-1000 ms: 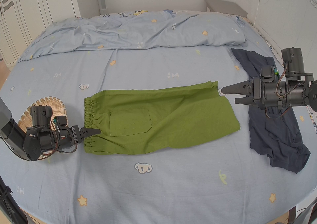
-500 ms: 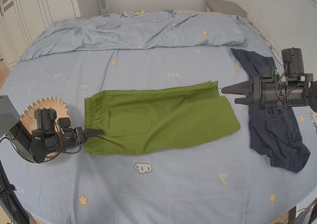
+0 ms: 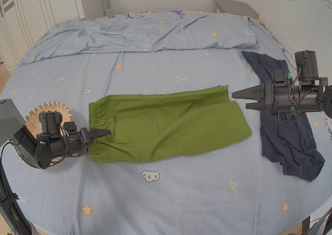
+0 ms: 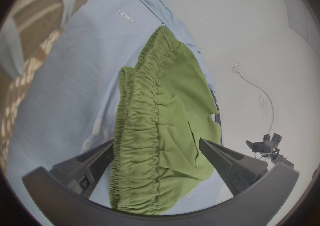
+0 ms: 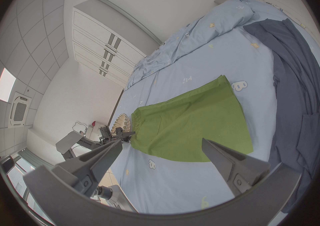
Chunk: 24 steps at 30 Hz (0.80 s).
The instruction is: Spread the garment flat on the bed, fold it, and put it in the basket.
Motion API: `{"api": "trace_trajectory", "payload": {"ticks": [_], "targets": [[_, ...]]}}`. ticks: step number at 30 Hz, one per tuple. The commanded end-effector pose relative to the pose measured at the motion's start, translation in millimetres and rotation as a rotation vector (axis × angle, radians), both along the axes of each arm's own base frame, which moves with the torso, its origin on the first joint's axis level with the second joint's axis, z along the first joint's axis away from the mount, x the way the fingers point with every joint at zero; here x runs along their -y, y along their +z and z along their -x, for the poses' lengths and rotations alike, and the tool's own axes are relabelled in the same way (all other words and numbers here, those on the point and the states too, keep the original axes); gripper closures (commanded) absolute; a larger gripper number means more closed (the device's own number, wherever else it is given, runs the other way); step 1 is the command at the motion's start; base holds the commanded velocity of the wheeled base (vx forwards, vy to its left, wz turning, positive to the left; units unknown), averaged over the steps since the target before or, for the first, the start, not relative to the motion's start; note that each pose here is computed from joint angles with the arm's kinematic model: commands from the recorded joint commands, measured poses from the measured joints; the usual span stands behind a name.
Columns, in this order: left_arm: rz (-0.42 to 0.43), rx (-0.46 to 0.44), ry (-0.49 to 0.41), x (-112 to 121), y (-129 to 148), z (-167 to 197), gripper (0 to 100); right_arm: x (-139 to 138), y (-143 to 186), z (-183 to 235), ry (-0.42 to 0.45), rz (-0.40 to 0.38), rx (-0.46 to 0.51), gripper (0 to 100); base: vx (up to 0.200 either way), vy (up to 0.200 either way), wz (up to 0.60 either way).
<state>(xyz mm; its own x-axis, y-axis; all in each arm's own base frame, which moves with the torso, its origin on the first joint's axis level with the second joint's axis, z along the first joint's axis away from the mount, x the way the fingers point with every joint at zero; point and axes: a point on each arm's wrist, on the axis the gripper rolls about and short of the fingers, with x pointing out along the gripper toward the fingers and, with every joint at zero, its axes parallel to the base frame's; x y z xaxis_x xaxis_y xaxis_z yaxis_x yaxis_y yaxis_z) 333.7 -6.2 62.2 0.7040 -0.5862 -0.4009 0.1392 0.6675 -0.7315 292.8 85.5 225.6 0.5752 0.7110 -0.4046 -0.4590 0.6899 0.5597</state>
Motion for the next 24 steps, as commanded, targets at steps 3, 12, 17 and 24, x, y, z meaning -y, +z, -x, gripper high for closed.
{"api": "trace_trajectory", "payload": {"ticks": [3, 12, 17, 24], "targets": [[0.047, -0.012, -0.025, 1, 1, -4, 0, 0, 0, -1, -0.001, 0.0, -0.001, 0, 0.0, 0.0, 0.0], [0.048, -0.009, -0.02, 0, 1, -8, 100, 0, 0, -1, -0.001, -0.001, 0.002, 0, 0.0, 0.0, 0.0], [0.053, -0.008, -0.01, -3, 5, -8, 100, 1, -1, -1, -0.002, 0.0, -0.001, 0, 0.0, 0.0, 0.0], [0.059, -0.008, 0.013, -10, 26, 0, 100, 4, -3, -3, -0.016, 0.003, -0.012, 0, 0.0, 0.0, 0.0]]}}
